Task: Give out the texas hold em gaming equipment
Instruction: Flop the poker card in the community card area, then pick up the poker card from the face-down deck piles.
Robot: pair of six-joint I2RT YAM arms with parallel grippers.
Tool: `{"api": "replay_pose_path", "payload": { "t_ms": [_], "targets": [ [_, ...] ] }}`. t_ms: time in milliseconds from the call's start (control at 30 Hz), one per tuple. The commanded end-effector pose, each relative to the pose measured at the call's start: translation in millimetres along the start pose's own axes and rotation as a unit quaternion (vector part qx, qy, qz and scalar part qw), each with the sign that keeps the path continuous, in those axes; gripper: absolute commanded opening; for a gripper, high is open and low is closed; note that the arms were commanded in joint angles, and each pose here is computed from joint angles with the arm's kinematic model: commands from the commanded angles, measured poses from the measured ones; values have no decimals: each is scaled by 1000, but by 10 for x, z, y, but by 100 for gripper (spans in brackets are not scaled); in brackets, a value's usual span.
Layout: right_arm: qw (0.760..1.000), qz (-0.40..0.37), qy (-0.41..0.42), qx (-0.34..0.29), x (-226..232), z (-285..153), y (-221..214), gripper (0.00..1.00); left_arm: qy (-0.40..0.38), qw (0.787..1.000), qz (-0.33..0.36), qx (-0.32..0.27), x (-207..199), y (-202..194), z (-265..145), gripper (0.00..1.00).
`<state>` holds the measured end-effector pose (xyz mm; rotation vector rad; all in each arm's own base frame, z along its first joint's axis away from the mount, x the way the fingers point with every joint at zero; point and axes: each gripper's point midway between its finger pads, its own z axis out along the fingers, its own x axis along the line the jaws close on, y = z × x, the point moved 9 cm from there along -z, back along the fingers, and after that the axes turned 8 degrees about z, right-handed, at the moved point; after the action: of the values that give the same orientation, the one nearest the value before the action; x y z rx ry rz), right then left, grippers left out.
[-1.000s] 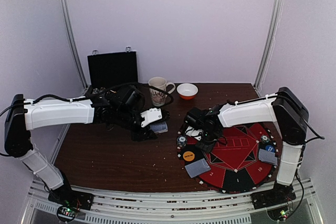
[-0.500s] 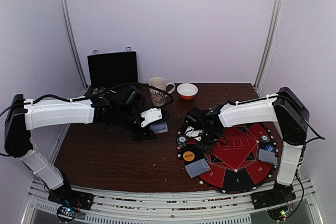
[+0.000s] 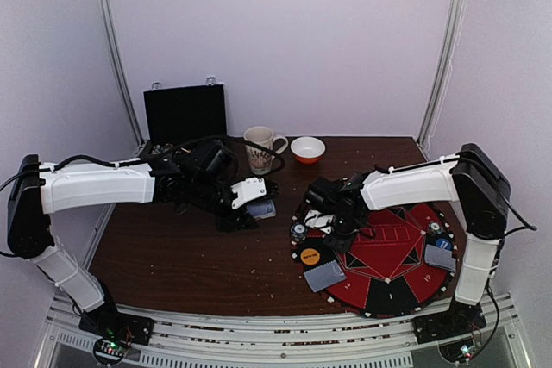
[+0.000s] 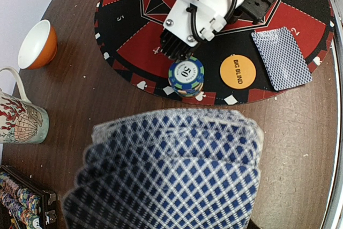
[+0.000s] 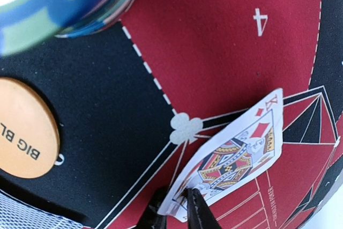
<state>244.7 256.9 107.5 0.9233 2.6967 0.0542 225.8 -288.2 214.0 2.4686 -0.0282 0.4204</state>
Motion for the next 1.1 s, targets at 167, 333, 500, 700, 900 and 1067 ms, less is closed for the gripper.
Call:
{"api": "replay_pose_path", "payload": {
  "t_ms": [167,333,500,700,900,1067],
  "targets": [
    [998,-22,45,24,106,-94,-153,29,13,1000,2,-19,65,73,-39,46],
    [996,5,74,-51,55,-433,-37,41,14,1000,2,-20,66,76,-47,46],
    [972,124,103,-173,-282,-927,90,73,15,1000,3,-23,70,88,-64,46],
    [835,268,289,-385,-714,-1600,214,100,15,1000,3,-24,73,97,-63,46],
    [757,298,432,-390,-614,-1609,460,100,12,999,3,-31,72,119,-82,46],
    [749,309,452,-373,-516,-1443,561,97,11,999,3,-37,71,135,-107,46]
  ]
}}
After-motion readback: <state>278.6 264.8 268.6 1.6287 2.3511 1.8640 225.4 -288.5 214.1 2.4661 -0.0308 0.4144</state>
